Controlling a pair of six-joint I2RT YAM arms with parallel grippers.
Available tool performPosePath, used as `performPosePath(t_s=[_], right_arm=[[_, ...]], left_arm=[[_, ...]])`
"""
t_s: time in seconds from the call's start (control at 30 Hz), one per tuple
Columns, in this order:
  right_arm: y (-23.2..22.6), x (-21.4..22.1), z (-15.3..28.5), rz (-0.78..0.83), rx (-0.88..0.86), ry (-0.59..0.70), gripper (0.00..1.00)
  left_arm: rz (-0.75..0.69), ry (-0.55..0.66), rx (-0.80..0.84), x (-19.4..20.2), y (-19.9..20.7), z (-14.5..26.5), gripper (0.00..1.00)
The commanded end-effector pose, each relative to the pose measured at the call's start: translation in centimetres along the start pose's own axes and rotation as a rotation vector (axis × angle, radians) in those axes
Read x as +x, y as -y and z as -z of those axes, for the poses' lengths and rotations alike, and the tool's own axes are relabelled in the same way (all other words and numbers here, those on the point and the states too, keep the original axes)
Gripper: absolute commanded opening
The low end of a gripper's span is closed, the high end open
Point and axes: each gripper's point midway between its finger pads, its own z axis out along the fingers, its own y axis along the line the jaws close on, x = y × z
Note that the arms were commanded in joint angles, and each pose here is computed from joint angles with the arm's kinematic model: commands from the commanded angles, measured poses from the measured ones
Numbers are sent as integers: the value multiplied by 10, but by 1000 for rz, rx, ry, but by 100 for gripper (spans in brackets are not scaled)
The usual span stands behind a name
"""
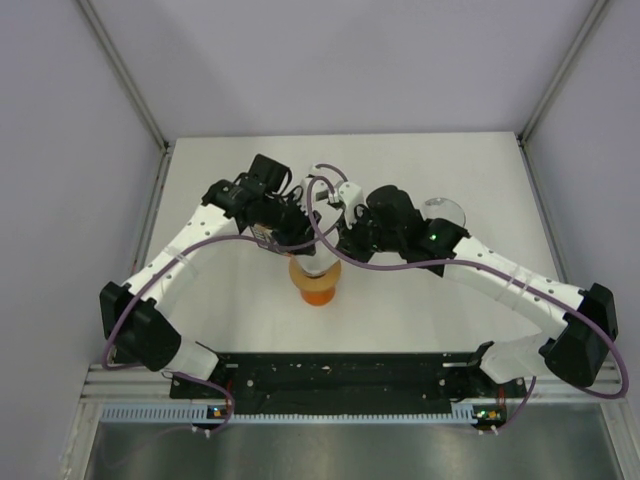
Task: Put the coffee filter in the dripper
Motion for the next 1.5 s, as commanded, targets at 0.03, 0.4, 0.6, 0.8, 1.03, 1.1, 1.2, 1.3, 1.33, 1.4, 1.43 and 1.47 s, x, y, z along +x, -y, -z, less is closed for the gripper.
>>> performPosePath(t_s=[0.03, 0.4, 0.6, 0.8, 1.03, 1.1, 1.2, 1.3, 1.33, 1.4, 1.43, 1.47], right_arm=[[4, -12, 2, 12, 10, 39, 0], [-2, -19, -2, 18, -22, 41, 0], [-4, -24, -3, 23, -43, 54, 0], [-8, -39, -3, 31, -63, 91, 1], [-8, -52, -5, 37, -64, 114, 17], [-8, -54, -4, 38, -64, 118, 22], [-7, -58, -3, 41, -56, 127, 27], [-3, -63, -1, 44, -28, 140, 32], [-2, -64, 0, 43, -21, 142, 32], [0, -64, -2, 42, -10, 139, 32], [1, -62, -4, 40, -8, 133, 32], [1, -60, -7, 39, -13, 124, 32]], left_arm=[[-85, 88, -63, -31, 1, 28, 52], [-58, 120, -135, -35, -13, 46, 67], [-39, 136, -111, -31, -13, 50, 76], [10, 147, -132, -28, -27, 51, 72], [45, 183, -153, -32, -38, 61, 73], [48, 189, -150, -32, -38, 62, 74], [53, 193, -149, -31, -38, 63, 73], [59, 199, -156, -31, -41, 66, 68], [65, 200, -160, -30, -43, 66, 64], [65, 193, -170, -25, -47, 63, 56], [51, 189, -164, -22, -47, 61, 54], [50, 182, -154, -19, -46, 58, 53]])
